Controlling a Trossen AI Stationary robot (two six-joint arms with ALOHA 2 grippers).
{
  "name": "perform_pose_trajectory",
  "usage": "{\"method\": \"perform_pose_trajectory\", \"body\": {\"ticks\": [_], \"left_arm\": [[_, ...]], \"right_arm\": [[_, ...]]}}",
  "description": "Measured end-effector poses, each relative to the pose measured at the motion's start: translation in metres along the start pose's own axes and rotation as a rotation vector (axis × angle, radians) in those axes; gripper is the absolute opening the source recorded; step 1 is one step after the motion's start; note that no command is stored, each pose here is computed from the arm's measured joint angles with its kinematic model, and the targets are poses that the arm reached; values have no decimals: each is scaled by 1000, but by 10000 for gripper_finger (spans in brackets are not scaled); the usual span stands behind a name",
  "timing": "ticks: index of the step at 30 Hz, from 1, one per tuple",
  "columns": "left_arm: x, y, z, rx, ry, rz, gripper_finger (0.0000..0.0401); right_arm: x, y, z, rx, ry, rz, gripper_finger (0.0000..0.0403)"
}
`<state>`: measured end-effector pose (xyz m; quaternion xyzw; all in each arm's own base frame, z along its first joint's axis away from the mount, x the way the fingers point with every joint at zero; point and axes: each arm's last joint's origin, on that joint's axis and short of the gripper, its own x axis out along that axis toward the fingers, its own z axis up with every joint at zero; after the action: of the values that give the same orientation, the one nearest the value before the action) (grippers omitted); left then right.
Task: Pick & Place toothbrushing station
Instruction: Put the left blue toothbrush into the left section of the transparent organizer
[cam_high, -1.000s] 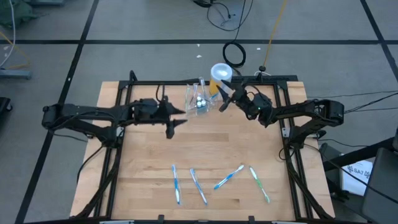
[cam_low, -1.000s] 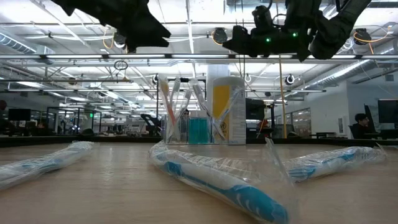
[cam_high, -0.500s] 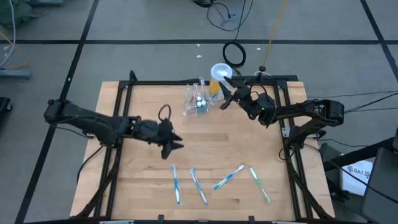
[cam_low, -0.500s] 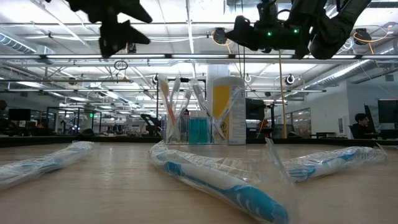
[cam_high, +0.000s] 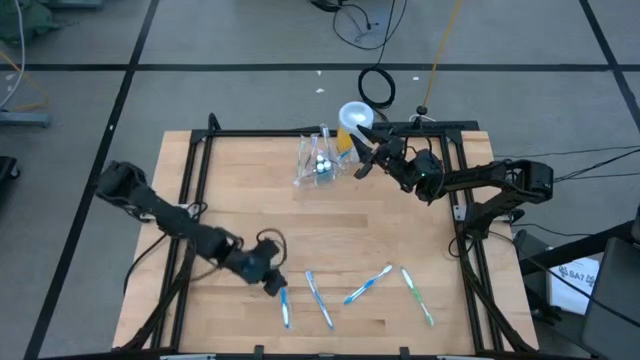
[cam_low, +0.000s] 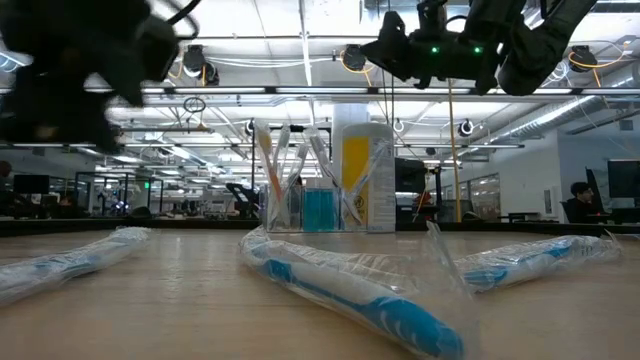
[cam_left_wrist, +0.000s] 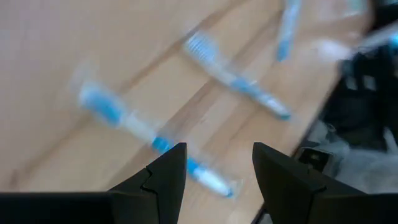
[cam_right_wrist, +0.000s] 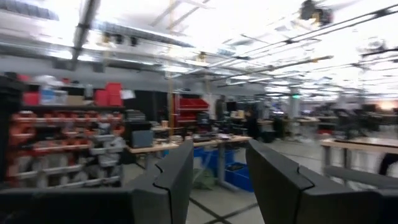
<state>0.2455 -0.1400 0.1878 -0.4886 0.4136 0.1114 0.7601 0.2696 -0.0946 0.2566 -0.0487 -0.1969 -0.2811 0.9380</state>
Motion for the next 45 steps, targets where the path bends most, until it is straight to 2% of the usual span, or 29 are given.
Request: {"method": "perform_pose_trajectory", "body": {"ticks": [4, 6, 10, 15, 29, 41, 45], "left_arm": [[15, 8, -23, -176, 17, 87, 189], [24, 15, -30, -228, -5, 148, 189], [41, 26, -35, -305, -49, 213, 189], [52, 26, -30, -328, -71, 198, 188], [53, 34, -3, -253, -154, 257, 188], [53, 38, 3, -46, -53, 291, 188], [53, 38, 2, -28, -49, 293, 188]], "right_arm": [[0, 2, 0, 1, -6, 70, 139], [0, 2, 0, 1, -6, 77, 139], [-1, 6, 0, 4, 2, 85, 139], [-3, 13, 1, 16, 0, 110, 139], [-4, 16, 2, 15, -12, 119, 139], [-4, 16, 2, 15, -12, 118, 139], [-4, 16, 2, 15, -12, 118, 139]]}}
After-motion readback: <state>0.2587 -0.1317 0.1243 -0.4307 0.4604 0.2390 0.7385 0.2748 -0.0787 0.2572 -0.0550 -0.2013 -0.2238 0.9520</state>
